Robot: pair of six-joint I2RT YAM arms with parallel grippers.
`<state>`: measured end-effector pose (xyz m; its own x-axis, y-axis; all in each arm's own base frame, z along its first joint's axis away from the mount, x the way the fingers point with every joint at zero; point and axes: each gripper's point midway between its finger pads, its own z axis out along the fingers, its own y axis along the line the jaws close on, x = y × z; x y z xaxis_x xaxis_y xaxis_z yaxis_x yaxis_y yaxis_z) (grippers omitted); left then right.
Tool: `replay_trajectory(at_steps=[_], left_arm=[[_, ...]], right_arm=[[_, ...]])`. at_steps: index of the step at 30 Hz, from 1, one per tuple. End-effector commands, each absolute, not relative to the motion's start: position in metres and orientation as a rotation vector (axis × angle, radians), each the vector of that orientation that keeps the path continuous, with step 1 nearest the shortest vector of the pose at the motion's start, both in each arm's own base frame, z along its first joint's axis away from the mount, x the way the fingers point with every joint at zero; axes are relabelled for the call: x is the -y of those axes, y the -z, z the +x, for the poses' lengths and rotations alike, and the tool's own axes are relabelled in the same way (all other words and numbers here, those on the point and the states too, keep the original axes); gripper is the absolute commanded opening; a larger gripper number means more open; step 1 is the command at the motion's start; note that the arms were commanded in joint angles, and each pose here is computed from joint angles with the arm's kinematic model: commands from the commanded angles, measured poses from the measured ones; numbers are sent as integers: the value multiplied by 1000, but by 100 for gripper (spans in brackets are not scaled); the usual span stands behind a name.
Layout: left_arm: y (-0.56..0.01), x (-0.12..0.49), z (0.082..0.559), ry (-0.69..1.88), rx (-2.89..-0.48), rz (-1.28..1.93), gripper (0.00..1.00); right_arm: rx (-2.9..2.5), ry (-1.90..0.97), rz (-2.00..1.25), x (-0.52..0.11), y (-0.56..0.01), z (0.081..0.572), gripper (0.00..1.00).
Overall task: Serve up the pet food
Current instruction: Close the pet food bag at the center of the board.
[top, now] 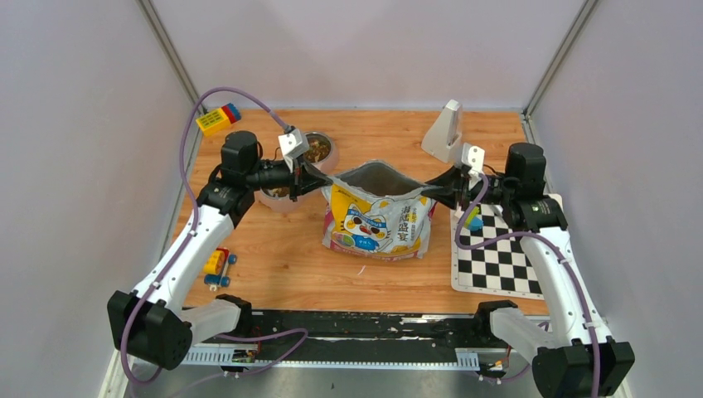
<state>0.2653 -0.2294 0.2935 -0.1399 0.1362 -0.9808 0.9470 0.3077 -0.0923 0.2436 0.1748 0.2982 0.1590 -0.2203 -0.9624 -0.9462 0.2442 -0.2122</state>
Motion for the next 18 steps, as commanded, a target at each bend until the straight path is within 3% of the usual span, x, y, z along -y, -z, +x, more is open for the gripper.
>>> replay_trajectory(at_steps=[1, 4, 7, 14, 15, 17, 18], left_arm=[[-339, 224, 269, 908, -1363, 1021, 0], [-340, 224, 267, 915, -1359, 1024, 0], [-340, 224, 266, 915, -1355, 1026, 0], [-340, 221, 266, 908, -1357, 1023, 0], [-340, 221, 266, 908, -1359, 1024, 0], [-338, 220, 266, 909, -1357, 1034, 0], [-336, 220, 265, 911, -1363, 1040, 0]], right_arm=[[-1264, -742, -1241, -176, -308, 239, 21], [-1258, -739, -1239, -176, -310, 238, 15], [-1266, -736, -1230, -176, -312, 240, 0], [-1244, -656, -1240, -171, -323, 239, 0], [-1238, -638, -1244, -170, -326, 239, 4], [-1219, -609, -1279, -169, -325, 235, 47], [-1205, -594, -1298, -168, -326, 233, 59]])
